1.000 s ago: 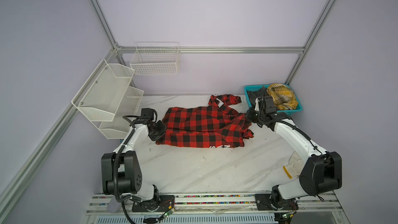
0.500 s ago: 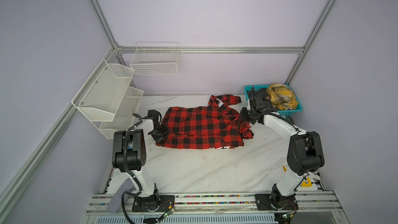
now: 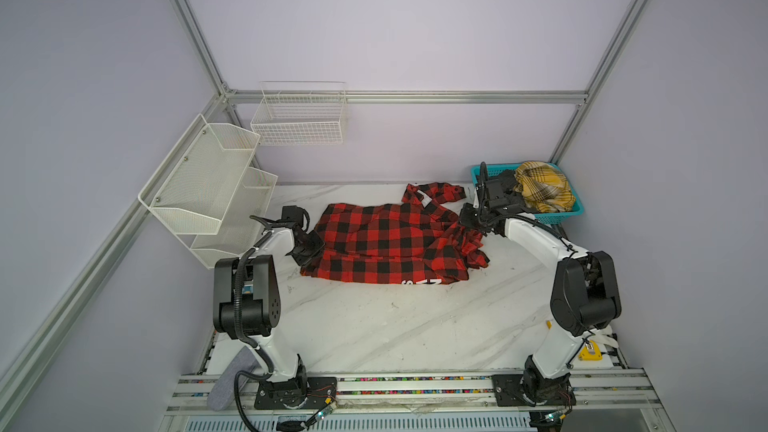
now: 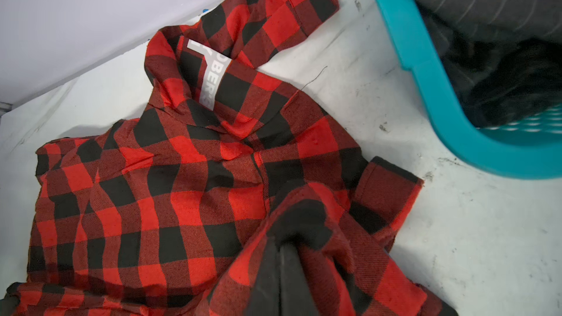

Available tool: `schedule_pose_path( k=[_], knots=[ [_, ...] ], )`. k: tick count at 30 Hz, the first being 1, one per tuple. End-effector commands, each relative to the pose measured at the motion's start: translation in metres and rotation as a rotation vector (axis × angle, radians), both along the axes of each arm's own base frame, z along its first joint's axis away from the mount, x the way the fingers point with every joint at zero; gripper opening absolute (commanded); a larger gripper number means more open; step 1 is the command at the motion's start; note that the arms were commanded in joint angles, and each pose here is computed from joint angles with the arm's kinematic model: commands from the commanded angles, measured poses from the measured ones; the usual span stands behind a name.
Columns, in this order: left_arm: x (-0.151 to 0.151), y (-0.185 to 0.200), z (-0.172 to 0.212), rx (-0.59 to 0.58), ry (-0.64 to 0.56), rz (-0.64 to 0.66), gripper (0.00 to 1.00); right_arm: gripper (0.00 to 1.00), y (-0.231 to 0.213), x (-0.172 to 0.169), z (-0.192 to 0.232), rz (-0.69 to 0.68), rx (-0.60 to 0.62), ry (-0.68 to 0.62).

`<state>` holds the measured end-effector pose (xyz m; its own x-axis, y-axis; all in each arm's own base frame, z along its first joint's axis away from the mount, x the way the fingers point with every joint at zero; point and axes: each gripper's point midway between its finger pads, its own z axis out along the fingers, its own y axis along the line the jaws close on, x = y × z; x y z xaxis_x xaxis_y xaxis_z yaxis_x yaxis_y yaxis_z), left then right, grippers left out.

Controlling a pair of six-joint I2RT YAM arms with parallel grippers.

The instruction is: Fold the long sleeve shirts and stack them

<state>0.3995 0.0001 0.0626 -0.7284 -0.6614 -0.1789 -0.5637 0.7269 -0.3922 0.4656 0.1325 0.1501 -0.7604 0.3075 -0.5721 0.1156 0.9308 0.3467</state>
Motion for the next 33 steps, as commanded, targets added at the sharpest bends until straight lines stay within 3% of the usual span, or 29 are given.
schedule_pose_path(
  k=[1,3,7,11,13,14,17,22,27,33],
  knots=[
    [0.039,0.004,0.028,-0.003,-0.115,0.020,0.00,0.00,-0.004,0.001,0.012,-0.017,-0.020,-0.021],
    [0.044,0.000,0.016,-0.027,-0.088,0.006,0.01,0.00,-0.003,0.005,0.009,-0.016,-0.022,-0.015],
    [0.041,-0.008,0.001,-0.068,-0.046,0.005,0.34,0.01,0.003,0.007,-0.003,0.024,-0.034,0.026],
    [0.030,-0.007,0.033,-0.017,-0.087,0.011,0.49,0.54,-0.005,0.003,0.008,-0.003,-0.086,0.026],
    [0.021,-0.008,0.052,0.037,-0.104,0.010,0.52,0.69,-0.017,0.000,0.012,-0.060,-0.113,0.041],
    [0.016,-0.011,0.056,0.051,-0.104,0.002,0.53,0.72,-0.024,-0.001,0.014,-0.079,-0.129,0.048],
    [0.003,-0.030,0.060,0.053,-0.091,-0.039,0.52,0.75,-0.041,-0.006,0.012,-0.132,-0.163,0.097],
    [-0.014,-0.065,0.031,0.004,-0.037,-0.110,0.39,0.74,-0.068,-0.032,0.008,-0.217,-0.179,0.147],
    [-0.025,-0.073,0.002,-0.035,0.023,-0.124,0.21,0.72,-0.074,-0.073,-0.015,-0.187,-0.161,0.219],
    [-0.029,-0.074,-0.013,-0.034,0.053,-0.150,0.11,0.69,-0.069,-0.109,-0.058,-0.176,-0.107,0.315]
  ],
)
